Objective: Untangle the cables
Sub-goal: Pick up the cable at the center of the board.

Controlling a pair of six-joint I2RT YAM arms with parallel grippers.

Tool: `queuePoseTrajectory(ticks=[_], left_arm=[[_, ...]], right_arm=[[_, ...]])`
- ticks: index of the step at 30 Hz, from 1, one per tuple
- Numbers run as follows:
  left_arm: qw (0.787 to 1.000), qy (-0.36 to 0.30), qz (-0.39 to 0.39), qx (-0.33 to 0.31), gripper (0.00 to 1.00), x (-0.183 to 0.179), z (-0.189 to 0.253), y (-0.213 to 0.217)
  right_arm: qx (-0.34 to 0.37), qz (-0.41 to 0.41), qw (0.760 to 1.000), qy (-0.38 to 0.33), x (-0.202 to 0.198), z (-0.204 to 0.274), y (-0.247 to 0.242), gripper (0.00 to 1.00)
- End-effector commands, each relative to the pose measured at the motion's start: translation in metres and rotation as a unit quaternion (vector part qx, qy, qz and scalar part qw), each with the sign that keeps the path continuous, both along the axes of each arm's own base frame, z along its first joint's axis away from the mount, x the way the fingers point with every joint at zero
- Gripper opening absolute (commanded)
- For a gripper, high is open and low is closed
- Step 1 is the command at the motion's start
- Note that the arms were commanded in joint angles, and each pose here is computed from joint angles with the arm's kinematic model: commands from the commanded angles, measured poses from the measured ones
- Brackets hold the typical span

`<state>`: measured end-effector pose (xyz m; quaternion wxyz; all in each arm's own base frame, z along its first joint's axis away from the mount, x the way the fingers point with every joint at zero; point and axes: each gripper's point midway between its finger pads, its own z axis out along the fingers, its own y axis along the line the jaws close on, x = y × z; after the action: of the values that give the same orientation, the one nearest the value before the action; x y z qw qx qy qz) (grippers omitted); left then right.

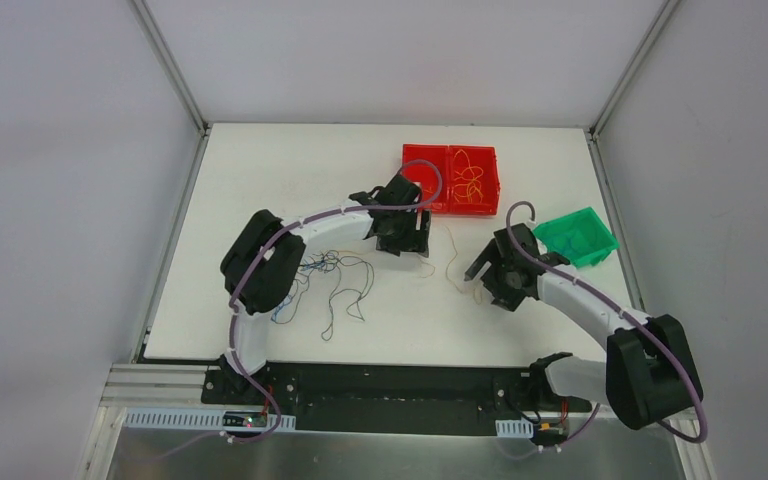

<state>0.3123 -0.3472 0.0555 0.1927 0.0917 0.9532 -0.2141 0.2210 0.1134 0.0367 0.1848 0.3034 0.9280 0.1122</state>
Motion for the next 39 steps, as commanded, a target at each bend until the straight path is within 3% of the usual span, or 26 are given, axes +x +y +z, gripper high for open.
queuePoseTrajectory(ticks=[1, 5, 8, 15, 21, 23, 24, 25, 30, 39], left_arm=[[0.997, -0.064, 0.032, -0.017, 0.72, 0.039, 0.020, -0.014], [0.995, -0.090, 0.037, -0.005, 0.67, 0.051, 0.017, -0.013], [0.995, -0.098, 0.031, -0.004, 0.61, 0.057, 0.013, -0.017], [0.995, -0.101, 0.025, -0.001, 0.37, 0.065, 0.002, -0.027], [0.994, -0.105, 0.021, 0.001, 0.30, 0.071, -0.002, -0.032], [0.994, -0.105, 0.019, 0.002, 0.17, 0.072, -0.004, -0.033], [0.994, -0.106, 0.019, 0.001, 0.04, 0.072, -0.002, -0.034], [0.994, -0.107, 0.017, 0.000, 0.00, 0.071, 0.000, -0.034], [0.993, -0.119, -0.002, -0.025, 0.00, 0.064, 0.028, -0.042], [0.976, -0.186, -0.026, -0.108, 0.00, 0.085, 0.123, -0.076]], right_arm=[[0.029, 0.001, 0.999, -0.029, 0.023, 0.005, 0.015, 0.84], [0.030, 0.004, 0.999, -0.028, 0.027, 0.002, 0.017, 0.74], [0.029, 0.006, 0.999, -0.028, 0.029, -0.001, 0.018, 0.58], [0.030, 0.008, 0.999, -0.022, 0.035, -0.007, 0.021, 0.34], [0.032, 0.014, 0.999, -0.024, 0.043, -0.003, 0.025, 0.14], [0.031, 0.017, 0.999, -0.026, 0.044, -0.001, 0.026, 0.04], [0.031, 0.018, 0.999, -0.027, 0.045, 0.001, 0.027, 0.00], [0.031, 0.020, 0.999, -0.028, 0.046, 0.003, 0.027, 0.00], [0.034, 0.031, 0.997, -0.058, 0.055, 0.033, 0.028, 0.00], [0.080, 0.029, 0.989, -0.122, 0.106, 0.113, 0.023, 0.00]])
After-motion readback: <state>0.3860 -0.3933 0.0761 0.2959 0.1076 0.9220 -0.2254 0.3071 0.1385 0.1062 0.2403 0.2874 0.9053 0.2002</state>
